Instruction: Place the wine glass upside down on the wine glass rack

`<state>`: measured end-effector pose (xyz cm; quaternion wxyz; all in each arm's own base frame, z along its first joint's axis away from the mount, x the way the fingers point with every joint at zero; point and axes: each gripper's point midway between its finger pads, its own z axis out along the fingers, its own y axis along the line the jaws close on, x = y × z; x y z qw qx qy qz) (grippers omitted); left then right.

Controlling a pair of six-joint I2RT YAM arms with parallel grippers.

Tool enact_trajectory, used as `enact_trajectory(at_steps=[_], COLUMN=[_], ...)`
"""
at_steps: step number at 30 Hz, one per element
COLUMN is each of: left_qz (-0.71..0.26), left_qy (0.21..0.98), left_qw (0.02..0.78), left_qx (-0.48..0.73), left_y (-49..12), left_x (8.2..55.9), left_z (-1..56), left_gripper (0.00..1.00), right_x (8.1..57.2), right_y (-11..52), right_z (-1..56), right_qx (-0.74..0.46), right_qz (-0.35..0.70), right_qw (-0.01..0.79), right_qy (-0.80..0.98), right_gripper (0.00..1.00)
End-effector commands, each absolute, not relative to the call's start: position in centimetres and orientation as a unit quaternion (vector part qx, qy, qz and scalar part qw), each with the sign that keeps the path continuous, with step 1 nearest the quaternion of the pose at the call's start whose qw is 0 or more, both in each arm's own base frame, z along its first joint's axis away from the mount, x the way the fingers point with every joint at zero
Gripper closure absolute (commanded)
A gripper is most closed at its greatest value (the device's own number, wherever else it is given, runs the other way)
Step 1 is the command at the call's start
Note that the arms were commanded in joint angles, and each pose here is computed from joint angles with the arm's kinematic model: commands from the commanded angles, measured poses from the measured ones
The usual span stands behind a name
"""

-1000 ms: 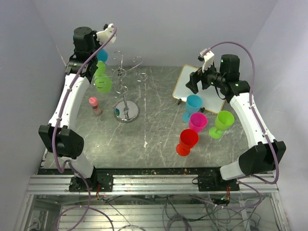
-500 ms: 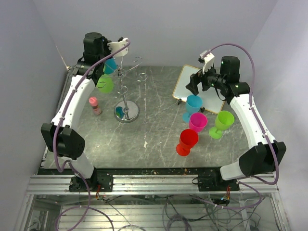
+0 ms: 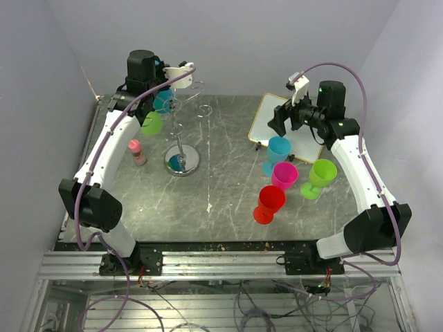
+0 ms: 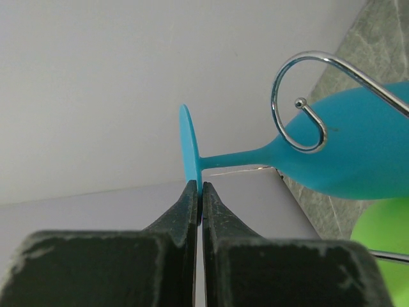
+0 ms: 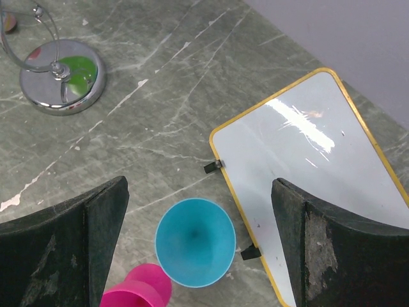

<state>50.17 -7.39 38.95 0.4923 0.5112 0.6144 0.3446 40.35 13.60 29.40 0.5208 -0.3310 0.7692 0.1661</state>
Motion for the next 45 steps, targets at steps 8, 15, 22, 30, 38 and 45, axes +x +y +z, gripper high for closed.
enact_trajectory(at_steps=[8,15,22,30,38,45], left_qz=[0.318,0.306,0.298,0.287,0.285,0.285], left_qy=[0.598,0.599,0.595,0.593,0.587,0.581], left_qw=[0.519,0.514,0.518,0.511,0.512,0.505], left_qx=[0.521,0.532,0.537,0.552,0.558,0.571], left_y=[-8.8,-9.5,-10.2,-11.0,-11.6,-11.7], left_x=[48.0,47.3,46.7,46.4,46.1,45.7], left_z=[40.9,40.1,40.3,39.7,39.9,40.0], left_gripper=[0.93,0.93,0.93,0.93,0.93,0.93], right_x=[40.3,40.3,40.3,40.4,40.3,40.4], right_y=[13.1,13.1,13.2,13.2,13.2,13.3], right_z=[30.7,30.7,30.6,30.4,30.2,30.1], right_qx=[-0.324,-0.321,-0.321,-0.32,-0.323,-0.323], right_qz=[0.157,0.161,0.167,0.166,0.168,0.169], right_qw=[0.542,0.546,0.547,0.546,0.546,0.546], right_qy=[0.759,0.757,0.755,0.756,0.755,0.754], right_gripper=[0.07,0.07,0.07,0.07,0.07,0.07])
